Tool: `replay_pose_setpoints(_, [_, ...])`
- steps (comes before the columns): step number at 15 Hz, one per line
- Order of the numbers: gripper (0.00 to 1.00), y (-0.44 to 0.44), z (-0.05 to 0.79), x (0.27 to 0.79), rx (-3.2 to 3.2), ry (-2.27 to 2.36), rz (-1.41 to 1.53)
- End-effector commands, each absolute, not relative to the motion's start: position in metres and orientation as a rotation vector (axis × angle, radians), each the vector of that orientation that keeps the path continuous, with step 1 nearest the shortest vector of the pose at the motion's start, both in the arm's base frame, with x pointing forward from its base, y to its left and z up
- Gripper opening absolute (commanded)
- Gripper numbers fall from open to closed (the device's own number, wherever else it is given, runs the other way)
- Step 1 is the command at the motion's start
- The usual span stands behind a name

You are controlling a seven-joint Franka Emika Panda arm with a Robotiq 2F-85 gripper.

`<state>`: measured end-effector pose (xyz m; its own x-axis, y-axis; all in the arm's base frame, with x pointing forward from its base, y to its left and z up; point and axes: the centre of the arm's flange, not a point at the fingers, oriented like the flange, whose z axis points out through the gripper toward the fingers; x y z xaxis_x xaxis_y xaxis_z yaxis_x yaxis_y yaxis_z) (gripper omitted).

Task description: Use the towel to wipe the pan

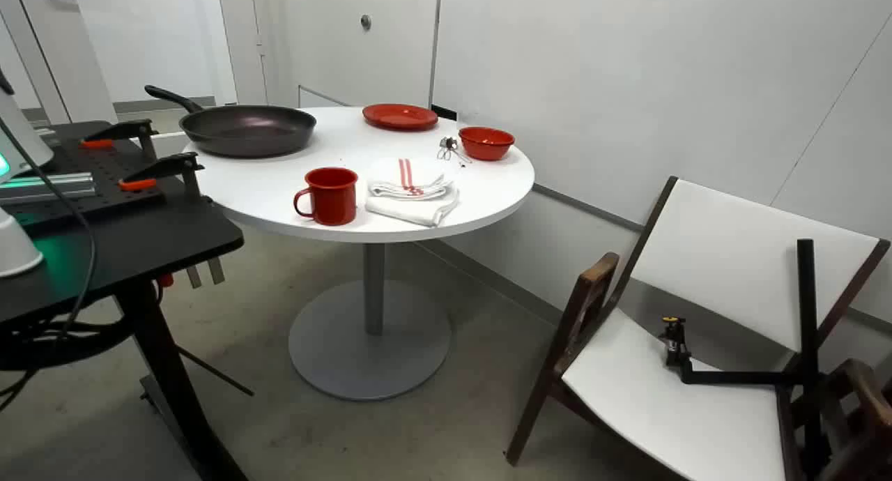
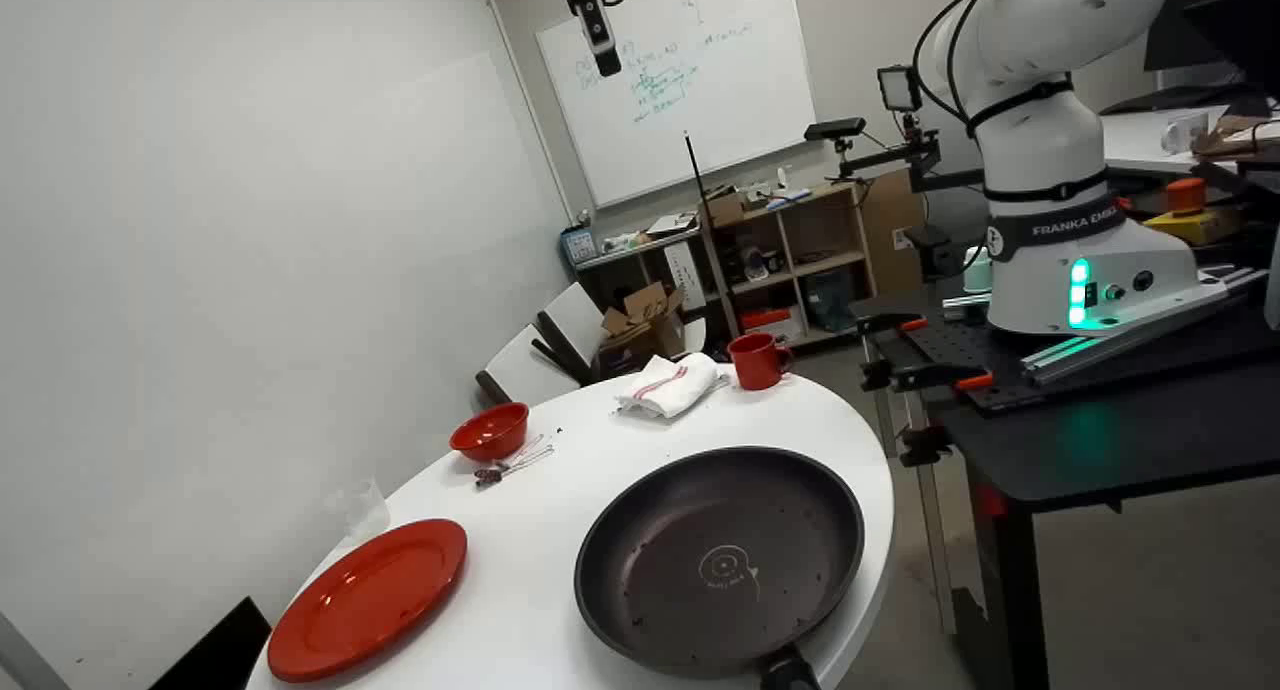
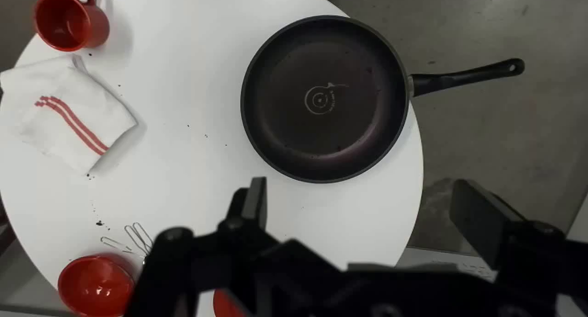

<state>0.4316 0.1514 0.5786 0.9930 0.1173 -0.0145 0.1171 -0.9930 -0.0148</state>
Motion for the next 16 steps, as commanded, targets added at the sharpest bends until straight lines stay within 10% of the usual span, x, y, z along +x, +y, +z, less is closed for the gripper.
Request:
replay_pose_setpoints(1, [1.0, 0.151, 0.579, 0.432, -3.122, -0.184, 0.022])
replay_pose_setpoints(16, [1.0, 0.117, 0.544, 0.473, -3.13, -0.135, 0.082])
